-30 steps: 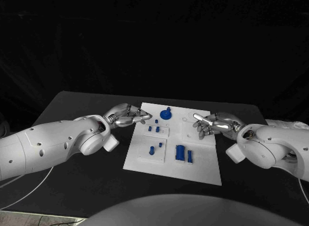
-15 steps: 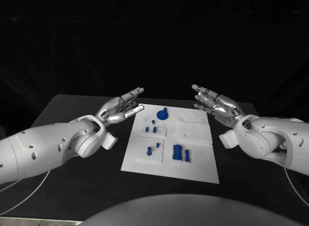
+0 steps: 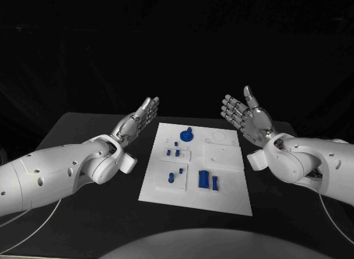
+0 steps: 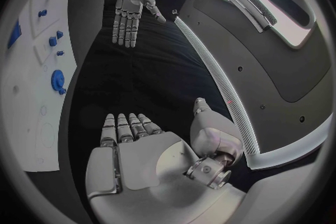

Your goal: Assemble the parts on the task board

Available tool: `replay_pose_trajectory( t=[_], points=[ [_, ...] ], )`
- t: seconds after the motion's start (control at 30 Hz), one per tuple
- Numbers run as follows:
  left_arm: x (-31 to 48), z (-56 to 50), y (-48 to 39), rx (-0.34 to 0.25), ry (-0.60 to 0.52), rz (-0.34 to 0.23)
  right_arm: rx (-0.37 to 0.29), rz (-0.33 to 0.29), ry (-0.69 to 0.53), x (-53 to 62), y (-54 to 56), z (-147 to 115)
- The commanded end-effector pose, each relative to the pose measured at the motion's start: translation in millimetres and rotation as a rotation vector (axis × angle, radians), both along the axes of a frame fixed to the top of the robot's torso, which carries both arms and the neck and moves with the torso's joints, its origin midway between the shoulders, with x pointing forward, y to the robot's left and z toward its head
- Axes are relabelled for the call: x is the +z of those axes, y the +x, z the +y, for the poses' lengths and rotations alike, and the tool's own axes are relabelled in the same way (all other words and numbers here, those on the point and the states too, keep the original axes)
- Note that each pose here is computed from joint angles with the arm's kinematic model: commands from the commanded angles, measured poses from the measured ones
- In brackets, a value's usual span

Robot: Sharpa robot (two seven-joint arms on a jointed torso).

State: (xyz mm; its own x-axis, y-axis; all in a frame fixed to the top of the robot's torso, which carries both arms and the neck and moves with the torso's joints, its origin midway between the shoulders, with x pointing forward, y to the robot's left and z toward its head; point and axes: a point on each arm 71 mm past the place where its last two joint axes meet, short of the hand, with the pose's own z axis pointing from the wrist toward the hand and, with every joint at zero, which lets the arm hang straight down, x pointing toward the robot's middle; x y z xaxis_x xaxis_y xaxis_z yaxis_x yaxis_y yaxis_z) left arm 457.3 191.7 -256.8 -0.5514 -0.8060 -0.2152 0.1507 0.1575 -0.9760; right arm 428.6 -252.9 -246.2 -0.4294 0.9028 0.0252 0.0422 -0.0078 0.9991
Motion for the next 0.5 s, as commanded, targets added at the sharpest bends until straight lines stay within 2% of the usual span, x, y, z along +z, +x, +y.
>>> replay_pose_trajectory(
  t=[0.03,0.1,0.13,0.17,0.2,0.3,0.43,0.5],
  points=[
    [4.8,0.2,2.5,0.114,-0.040,0.003,-0.079,-0.013,-0.016,1.1,5.4,5.1],
    [8.6,-0.4,3.5,0.169,-0.065,0.006,-0.115,-0.021,-0.016,3.4,9.4,11.2],
    [11.8,-0.6,4.3,0.217,-0.085,0.011,-0.147,-0.027,-0.016,5.4,12.8,16.5],
    [13.0,-0.7,4.6,0.235,-0.092,0.013,-0.159,-0.030,-0.015,6.2,14.0,18.6],
    [16.5,-0.8,5.2,0.290,-0.114,0.022,-0.196,-0.035,-0.015,8.4,17.5,24.5],
    [22.3,-0.6,5.7,0.389,-0.150,0.042,-0.267,-0.042,-0.013,12.7,23.4,35.9],
    [28.4,0.1,5.4,0.499,-0.185,0.074,-0.352,-0.042,-0.010,17.7,29.1,49.1],
    [30.1,0.3,5.1,0.533,-0.195,0.086,-0.379,-0.041,-0.009,19.2,30.7,53.2]
  ],
)
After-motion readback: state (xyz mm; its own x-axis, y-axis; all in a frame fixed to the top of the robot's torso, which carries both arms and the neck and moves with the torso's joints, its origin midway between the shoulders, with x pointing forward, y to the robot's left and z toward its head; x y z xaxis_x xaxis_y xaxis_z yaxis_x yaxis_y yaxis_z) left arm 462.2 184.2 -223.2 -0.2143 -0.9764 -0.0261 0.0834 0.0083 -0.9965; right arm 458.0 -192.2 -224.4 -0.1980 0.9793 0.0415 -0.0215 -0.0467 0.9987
